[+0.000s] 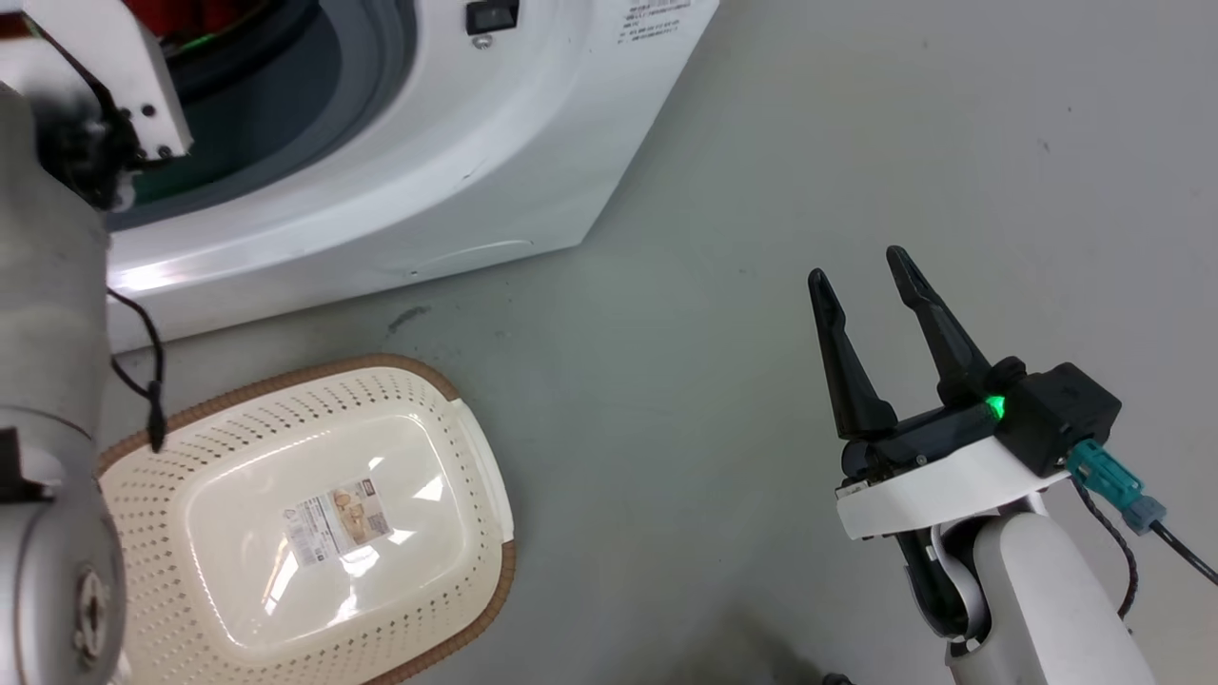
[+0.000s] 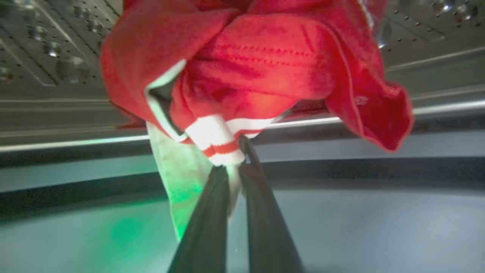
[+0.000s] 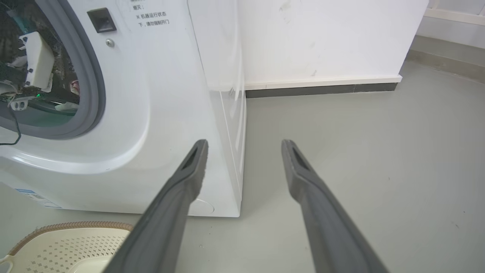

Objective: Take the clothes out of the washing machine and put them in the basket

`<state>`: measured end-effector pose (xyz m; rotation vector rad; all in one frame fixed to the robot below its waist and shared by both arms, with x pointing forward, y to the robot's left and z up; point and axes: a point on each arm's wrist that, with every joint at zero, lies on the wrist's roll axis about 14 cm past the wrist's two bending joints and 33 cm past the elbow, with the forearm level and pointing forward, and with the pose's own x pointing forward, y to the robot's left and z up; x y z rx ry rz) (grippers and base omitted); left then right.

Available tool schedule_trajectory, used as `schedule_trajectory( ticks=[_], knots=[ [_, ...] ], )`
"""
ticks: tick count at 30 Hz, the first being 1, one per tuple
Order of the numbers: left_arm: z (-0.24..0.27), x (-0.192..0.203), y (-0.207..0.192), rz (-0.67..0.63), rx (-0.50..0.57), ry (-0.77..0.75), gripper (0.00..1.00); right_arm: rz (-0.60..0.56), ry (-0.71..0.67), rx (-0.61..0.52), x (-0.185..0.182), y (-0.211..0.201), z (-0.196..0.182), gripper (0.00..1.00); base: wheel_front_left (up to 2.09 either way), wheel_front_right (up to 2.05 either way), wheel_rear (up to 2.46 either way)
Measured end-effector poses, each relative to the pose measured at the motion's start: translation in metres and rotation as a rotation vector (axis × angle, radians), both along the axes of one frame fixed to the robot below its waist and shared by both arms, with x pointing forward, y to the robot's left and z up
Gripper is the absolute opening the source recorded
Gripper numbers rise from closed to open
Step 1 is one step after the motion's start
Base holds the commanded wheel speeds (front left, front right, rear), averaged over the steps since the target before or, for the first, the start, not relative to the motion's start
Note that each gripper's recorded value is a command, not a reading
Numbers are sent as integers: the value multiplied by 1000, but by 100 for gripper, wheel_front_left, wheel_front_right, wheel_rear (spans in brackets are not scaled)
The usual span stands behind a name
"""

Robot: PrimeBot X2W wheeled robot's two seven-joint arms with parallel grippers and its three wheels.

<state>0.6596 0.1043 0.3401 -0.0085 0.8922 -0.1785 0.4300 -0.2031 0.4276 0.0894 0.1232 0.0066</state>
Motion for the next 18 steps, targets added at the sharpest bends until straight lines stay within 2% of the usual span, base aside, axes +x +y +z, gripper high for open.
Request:
schedule_trajectory(
  ticks=[7, 18],
  knots=[
    [38, -6, -1, -5, -37, -263, 0, 12, -52, -6, -1, 4, 20, 100, 0, 0, 0],
    [107, -47, 9, 15, -98, -646, 0, 19, -102, -12, -24, 9, 44, 100, 0, 0, 0]
  ],
)
